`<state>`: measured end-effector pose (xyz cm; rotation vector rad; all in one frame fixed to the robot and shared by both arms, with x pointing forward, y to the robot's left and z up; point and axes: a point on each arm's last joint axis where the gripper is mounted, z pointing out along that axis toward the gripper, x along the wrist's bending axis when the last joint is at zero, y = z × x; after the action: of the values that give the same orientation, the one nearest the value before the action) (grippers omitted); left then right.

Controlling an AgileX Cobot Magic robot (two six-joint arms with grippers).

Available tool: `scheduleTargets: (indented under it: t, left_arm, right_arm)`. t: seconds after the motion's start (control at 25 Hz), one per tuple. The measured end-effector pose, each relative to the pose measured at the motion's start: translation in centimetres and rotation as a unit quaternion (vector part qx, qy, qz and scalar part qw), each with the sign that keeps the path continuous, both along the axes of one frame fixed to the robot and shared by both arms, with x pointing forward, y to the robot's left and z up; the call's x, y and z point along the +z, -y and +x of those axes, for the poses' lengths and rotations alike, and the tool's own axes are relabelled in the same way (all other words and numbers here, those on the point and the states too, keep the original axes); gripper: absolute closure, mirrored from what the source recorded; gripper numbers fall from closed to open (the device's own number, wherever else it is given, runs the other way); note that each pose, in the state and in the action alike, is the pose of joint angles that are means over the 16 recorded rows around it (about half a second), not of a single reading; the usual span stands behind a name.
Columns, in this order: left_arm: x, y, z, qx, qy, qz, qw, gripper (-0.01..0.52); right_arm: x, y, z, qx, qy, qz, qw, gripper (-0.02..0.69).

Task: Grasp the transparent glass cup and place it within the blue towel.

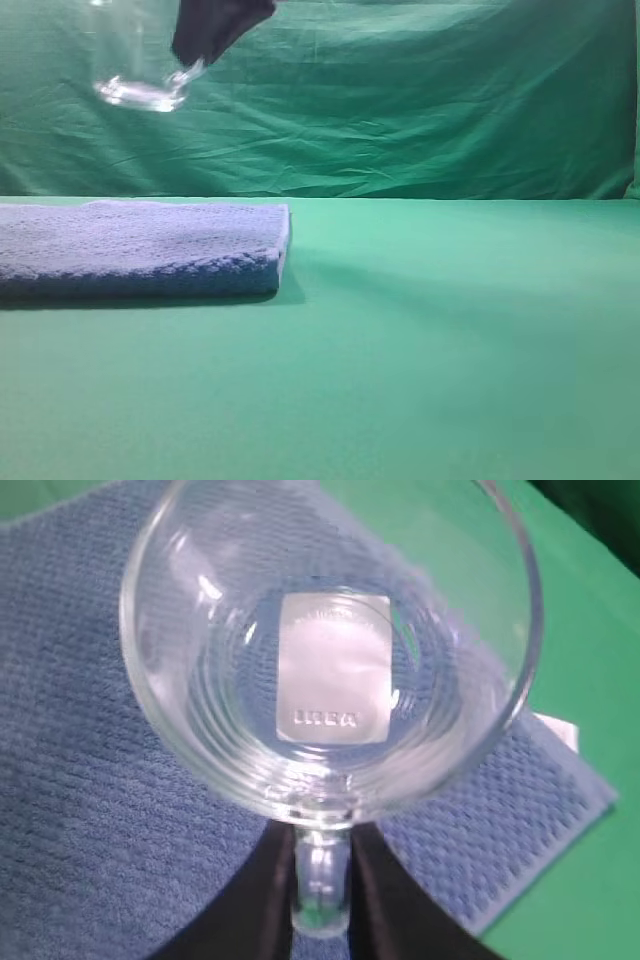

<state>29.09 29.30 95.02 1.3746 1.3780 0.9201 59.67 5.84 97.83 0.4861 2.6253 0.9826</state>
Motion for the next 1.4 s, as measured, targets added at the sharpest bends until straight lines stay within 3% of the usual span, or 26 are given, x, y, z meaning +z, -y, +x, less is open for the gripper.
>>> scheduleTargets:
  t: [0.28, 0.4, 0.56, 0.72, 1.08, 1.4]
  left_arm:
    - [0.0, 0.0, 0.0, 0.000, 0.000, 0.000, 1.000, 0.514]
    - [0.0, 0.0, 0.0, 0.000, 0.000, 0.000, 1.000, 0.514]
    - [0.0, 0.0, 0.0, 0.000, 0.000, 0.000, 1.000, 0.514]
    - [0.0, 0.0, 0.0, 0.000, 0.000, 0.000, 1.000, 0.514]
    - [0.0, 0.0, 0.0, 0.000, 0.000, 0.000, 1.000, 0.514]
    - [0.0, 0.0, 0.0, 0.000, 0.000, 0.000, 1.000, 0.514]
  right_arm:
    - [-1.9, -0.7, 0.2, 0.000, -0.005, -0.005, 1.000, 0.384]
    - [-0.7, -0.5, 0.0, -0.008, -0.010, 0.004, 1.000, 0.314]
    - [3.1, 0.4, -0.7, -0.026, -0.019, 0.026, 0.999, 0.301]
    - [8.4, 2.5, -1.7, -0.053, -0.029, 0.052, 0.997, 0.367]
    - [21.1, 10.6, -7.2, -0.117, -0.014, 0.101, 0.988, 0.640]
    - [24.7, 17.8, -14.5, -0.150, 0.031, 0.131, 0.980, 0.665]
